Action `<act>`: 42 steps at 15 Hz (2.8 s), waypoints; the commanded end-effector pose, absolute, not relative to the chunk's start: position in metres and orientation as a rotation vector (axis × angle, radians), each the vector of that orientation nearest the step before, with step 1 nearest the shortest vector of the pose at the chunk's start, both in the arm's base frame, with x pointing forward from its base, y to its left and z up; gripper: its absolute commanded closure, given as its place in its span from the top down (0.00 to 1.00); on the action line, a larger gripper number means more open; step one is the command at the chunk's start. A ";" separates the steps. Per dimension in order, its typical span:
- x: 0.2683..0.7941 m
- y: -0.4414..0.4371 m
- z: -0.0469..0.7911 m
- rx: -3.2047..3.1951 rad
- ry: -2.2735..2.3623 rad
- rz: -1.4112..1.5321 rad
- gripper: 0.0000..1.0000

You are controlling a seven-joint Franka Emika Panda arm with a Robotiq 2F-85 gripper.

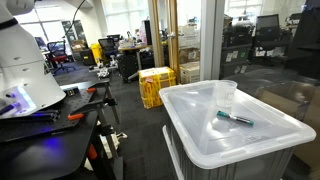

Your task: Put the marker inside the cup

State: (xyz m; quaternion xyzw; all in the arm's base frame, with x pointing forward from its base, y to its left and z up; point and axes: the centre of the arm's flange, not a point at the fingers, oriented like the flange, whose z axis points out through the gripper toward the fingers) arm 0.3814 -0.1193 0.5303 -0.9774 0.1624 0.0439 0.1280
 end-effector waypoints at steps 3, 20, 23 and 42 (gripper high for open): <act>0.386 -0.121 0.531 -2.843 0.472 0.086 1.00; 0.474 -0.175 0.488 -2.881 0.721 -0.404 1.00; 0.488 -0.187 0.470 -2.887 0.763 -0.477 1.00; 0.561 -0.194 0.359 -2.671 1.201 -0.359 1.00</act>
